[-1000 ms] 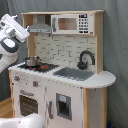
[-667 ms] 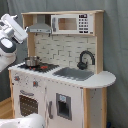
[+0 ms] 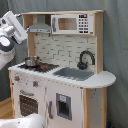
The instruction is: Play with the kitchen
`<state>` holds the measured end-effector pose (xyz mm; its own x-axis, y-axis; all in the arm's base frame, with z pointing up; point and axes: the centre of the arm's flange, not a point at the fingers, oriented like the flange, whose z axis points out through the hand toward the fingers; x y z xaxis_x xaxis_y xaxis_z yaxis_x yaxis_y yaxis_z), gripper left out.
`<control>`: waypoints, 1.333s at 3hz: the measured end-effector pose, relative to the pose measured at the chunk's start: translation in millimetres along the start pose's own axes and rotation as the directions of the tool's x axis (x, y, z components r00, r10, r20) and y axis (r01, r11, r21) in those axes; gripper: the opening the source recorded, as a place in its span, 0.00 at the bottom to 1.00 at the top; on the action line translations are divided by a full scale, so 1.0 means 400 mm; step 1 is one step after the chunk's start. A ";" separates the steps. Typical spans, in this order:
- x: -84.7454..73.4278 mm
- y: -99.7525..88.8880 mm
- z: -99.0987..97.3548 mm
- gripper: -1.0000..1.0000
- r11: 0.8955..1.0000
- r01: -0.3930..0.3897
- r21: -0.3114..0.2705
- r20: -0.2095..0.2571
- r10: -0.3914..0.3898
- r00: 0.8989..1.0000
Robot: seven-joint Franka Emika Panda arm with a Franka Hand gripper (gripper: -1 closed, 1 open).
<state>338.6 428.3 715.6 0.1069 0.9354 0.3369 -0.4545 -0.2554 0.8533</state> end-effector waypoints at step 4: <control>0.010 -0.060 0.105 1.00 0.976 -0.218 -0.019 0.259 0.216 0.942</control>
<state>387.2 427.8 713.0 0.2316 0.7624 0.6043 -0.4839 -0.4486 0.7514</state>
